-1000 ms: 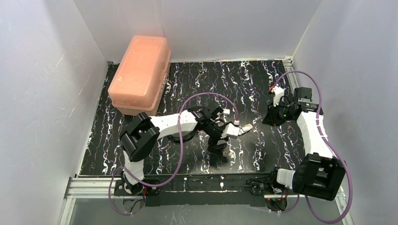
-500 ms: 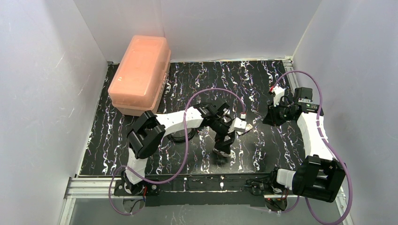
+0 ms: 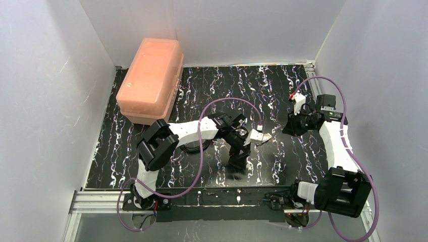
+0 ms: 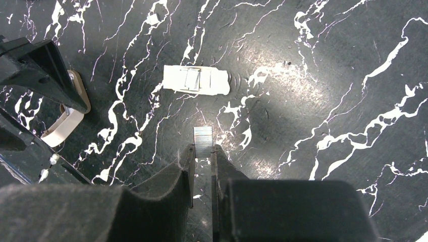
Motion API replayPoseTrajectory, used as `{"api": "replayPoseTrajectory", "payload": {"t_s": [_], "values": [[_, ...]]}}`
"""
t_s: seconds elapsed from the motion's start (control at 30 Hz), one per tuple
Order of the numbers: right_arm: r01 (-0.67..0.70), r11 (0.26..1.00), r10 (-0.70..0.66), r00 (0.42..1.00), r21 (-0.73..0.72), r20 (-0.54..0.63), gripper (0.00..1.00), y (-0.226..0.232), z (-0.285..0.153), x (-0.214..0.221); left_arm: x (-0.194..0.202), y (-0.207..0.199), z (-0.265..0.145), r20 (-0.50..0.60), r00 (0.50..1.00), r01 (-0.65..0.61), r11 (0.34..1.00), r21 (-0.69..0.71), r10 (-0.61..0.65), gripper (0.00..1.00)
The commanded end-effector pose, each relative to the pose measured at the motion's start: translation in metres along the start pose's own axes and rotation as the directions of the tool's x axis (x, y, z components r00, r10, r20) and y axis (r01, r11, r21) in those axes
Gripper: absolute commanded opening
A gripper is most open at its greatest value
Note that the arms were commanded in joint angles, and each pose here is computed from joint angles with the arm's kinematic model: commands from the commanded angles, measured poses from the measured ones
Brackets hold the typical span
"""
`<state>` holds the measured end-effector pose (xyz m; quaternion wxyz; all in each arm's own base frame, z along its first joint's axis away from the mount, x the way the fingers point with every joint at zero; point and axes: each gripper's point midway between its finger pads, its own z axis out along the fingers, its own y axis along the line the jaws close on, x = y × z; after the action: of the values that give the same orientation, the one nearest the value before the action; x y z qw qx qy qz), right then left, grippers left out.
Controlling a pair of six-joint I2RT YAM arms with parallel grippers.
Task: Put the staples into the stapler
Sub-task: Adjust the stapler at the center of the board.
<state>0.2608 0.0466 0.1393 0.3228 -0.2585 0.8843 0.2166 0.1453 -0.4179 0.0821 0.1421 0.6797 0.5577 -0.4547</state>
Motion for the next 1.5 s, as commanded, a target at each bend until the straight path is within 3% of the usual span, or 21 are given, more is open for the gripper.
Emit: {"api": "replayPoseTrajectory", "payload": {"t_s": [0.0, 0.27, 0.6, 0.87, 1.07, 1.47], "values": [[0.009, 1.000, -0.009, 1.000, -0.004, 0.018, 0.05, 0.003, -0.001, 0.000, 0.000, -0.010, -0.002, -0.013, 1.000, 0.008, 1.000, 0.005, -0.008, 0.76], [0.008, 1.000, -0.008, 1.000, -0.001, 0.013, 0.05, 0.002, 0.000, 0.002, 0.001, -0.012, -0.001, -0.015, 1.000, 0.011, 1.000, 0.002, -0.011, 0.70], [0.003, 1.000, -0.003, 1.000, 0.000, 0.006, 0.05, 0.000, 0.002, 0.004, 0.000, -0.045, -0.005, 0.020, 1.000, 0.009, 0.991, 0.133, -0.012, 0.67], [0.001, 1.000, -0.001, 1.000, 0.004, 0.003, 0.05, -0.001, 0.002, 0.004, 0.014, -0.059, -0.011, -0.024, 1.000, 0.014, 0.986, 0.163, -0.010, 0.65], [0.000, 1.000, 0.000, 1.000, 0.004, 0.001, 0.05, -0.001, 0.002, 0.005, 0.024, -0.055, -0.017, -0.079, 0.997, -0.001, 0.993, 0.115, 0.011, 0.64], [0.004, 1.000, -0.004, 1.000, 0.011, 0.002, 0.05, 0.000, 0.000, 0.005, 0.018, -0.030, -0.024, -0.117, 0.993, -0.015, 1.000, -0.021, 0.012, 0.73]]}}
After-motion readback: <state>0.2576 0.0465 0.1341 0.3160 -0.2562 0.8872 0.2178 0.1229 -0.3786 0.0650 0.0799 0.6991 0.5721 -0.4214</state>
